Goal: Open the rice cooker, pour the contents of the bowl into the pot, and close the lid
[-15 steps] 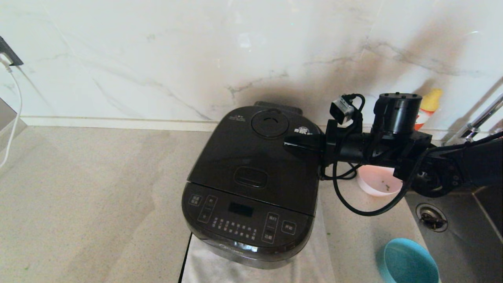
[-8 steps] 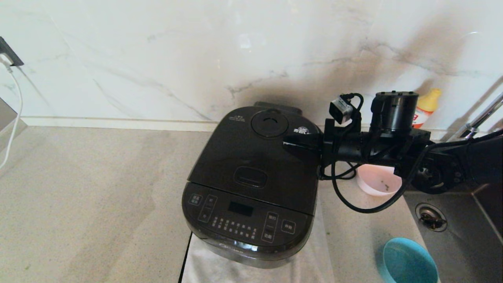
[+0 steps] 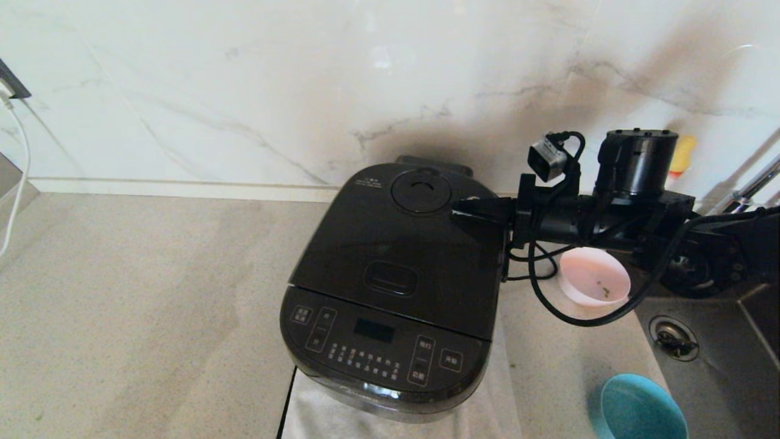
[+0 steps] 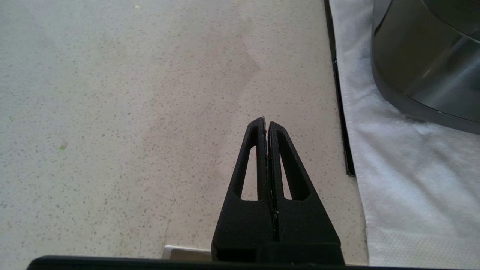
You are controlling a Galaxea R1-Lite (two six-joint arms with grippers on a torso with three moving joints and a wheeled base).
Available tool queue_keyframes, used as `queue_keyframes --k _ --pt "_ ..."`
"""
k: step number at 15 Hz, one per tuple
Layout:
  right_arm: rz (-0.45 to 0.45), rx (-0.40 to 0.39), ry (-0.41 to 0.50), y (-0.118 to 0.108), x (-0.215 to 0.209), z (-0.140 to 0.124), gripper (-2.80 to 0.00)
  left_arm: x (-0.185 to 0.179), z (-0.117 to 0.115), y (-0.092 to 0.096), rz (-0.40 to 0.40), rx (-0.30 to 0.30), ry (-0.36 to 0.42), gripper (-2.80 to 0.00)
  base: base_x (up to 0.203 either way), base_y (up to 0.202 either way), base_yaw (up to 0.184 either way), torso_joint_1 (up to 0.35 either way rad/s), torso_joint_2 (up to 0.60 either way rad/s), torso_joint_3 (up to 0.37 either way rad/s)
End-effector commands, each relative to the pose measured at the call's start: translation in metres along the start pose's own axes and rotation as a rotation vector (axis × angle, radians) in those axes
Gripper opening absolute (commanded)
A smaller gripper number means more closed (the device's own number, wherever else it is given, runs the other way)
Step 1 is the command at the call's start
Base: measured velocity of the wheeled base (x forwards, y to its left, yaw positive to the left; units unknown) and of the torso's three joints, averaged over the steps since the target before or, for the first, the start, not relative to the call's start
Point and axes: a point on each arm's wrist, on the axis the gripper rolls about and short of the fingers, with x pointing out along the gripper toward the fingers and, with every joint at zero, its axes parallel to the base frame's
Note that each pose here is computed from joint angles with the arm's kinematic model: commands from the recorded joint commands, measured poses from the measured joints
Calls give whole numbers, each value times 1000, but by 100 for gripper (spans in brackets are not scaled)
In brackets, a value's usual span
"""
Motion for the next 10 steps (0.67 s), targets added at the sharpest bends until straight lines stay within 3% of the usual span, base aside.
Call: queue_keyframes --k 1,8,10 --pt "38 -37 -16 13 -7 3 -280 0 0 0 1 -1 1 -280 0 0 0 0 0 0" --pt "79 -107 -52 38 -18 9 -280 0 0 0 0 -1 1 -280 0 0 0 0 0 0" --pt "71 -113 -37 30 -12 8 -280 0 0 0 0 -1 1 -280 0 0 0 0 0 0"
